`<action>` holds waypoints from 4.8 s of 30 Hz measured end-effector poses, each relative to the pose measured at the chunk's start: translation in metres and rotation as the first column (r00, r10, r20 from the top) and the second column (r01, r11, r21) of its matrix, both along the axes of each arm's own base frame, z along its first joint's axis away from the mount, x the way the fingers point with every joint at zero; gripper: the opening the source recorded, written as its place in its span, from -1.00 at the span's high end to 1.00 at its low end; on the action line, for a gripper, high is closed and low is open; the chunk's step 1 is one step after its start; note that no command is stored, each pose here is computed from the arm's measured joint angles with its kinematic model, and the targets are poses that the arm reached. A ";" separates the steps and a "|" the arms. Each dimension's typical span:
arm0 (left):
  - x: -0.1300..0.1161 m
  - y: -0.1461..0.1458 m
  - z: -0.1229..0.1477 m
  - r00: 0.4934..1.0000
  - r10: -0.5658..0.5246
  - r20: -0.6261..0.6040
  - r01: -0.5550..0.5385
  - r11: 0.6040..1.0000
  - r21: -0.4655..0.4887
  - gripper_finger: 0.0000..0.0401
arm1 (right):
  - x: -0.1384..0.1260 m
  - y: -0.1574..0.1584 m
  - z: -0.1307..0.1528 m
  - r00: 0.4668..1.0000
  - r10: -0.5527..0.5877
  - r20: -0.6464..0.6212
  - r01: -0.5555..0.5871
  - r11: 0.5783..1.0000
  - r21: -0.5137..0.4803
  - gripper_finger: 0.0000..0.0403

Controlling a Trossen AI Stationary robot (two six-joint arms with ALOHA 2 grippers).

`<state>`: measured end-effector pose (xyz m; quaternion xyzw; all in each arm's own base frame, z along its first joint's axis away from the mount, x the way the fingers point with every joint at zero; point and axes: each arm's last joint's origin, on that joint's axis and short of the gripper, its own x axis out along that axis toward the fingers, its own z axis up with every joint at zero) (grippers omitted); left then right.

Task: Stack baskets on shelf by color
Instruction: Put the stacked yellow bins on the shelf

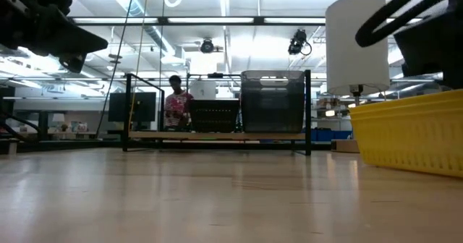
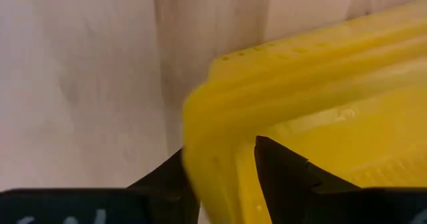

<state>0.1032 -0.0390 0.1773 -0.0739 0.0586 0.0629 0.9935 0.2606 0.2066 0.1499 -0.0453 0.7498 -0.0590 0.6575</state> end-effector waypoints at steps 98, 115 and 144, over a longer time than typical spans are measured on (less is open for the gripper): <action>-0.005 0.011 -0.015 0.996 0.007 0.086 -0.003 0.999 -0.045 0.90 | 0.257 -0.228 0.148 0.543 0.199 0.816 -0.024 0.975 -0.221 0.94; -0.001 0.008 -0.021 1.000 0.018 0.025 -0.017 0.998 -0.055 0.88 | 0.273 -0.268 0.108 0.590 0.108 0.800 0.101 0.973 -0.206 0.94; 0.001 0.008 -0.025 0.999 0.051 -0.016 -0.051 0.998 -0.039 0.95 | 0.287 -0.284 0.087 0.550 0.174 0.817 0.077 0.963 -0.257 0.89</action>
